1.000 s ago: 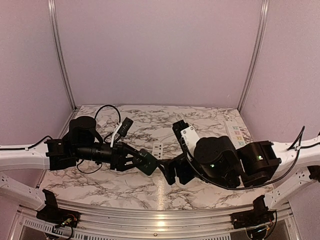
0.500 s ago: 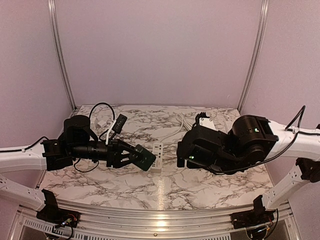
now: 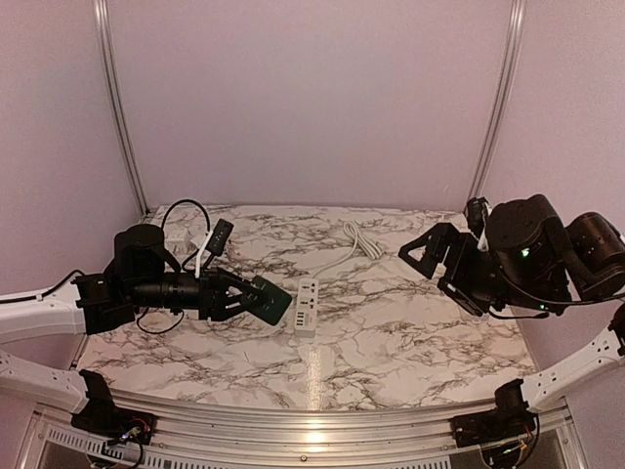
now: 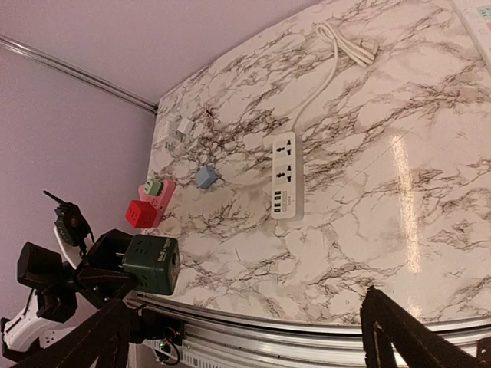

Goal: Insert the plug
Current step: Pass from the left arm to the right

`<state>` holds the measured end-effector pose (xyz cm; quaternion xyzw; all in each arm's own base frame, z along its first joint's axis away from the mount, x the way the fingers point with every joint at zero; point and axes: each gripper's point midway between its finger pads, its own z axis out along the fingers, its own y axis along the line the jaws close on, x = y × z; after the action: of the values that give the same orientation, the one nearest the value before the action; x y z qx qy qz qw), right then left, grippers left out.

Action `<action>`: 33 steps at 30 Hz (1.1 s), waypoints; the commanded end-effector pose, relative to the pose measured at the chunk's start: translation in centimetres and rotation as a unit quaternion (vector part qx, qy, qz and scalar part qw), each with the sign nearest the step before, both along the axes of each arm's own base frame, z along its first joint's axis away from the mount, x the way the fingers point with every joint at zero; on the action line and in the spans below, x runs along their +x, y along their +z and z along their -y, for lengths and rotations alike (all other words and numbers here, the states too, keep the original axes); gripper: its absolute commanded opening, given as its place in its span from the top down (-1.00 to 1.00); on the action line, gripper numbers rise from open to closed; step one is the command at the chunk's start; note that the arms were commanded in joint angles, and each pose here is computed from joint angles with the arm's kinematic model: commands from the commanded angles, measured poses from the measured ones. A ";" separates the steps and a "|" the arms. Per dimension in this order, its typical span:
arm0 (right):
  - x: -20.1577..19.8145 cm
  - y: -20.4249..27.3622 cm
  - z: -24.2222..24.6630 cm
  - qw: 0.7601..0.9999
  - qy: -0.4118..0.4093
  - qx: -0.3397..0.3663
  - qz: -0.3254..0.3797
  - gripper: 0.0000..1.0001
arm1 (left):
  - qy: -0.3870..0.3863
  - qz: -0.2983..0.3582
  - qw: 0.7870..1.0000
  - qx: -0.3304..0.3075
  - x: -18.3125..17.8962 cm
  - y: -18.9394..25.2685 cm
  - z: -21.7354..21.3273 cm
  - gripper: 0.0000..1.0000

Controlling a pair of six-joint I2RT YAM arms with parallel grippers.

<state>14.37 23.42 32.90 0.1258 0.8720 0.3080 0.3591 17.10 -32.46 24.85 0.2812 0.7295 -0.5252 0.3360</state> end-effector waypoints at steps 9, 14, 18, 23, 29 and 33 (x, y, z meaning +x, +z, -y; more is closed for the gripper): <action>0.1 3.5 -8.1 0.993 0.100 0.063 0.006 -0.97 | 0.005 0.015 1.000 -0.014 -0.1 2.3 -1.0 1.00; 1.0 4.2 -8.0 0.989 0.103 0.103 0.021 -0.97 | 0.000 0.016 0.999 -0.030 -0.2 2.4 -0.9 1.00; 1.4 4.4 -8.4 0.988 0.114 0.101 0.021 -0.97 | -0.010 0.007 0.998 -0.061 -0.2 2.6 -0.6 1.00; 1.8 3.8 -8.9 0.987 0.122 0.108 0.012 -0.97 | -0.017 -0.010 0.998 -0.066 0.0 1.7 0.1 1.00; 2.4 2.1 -9.6 0.982 0.146 0.119 -0.015 -0.97 | -0.016 -0.012 0.997 -0.069 0.0 1.4 0.1 1.00; 2.6 1.1 -8.7 0.986 0.145 0.088 -0.005 -0.97 | -0.017 -0.013 0.997 -0.075 0.0 1.4 0.2 1.00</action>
<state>17.14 32.22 33.39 0.0559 0.8568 0.4247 0.2873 17.09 -32.36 24.33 0.2542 0.7198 -0.5644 0.3142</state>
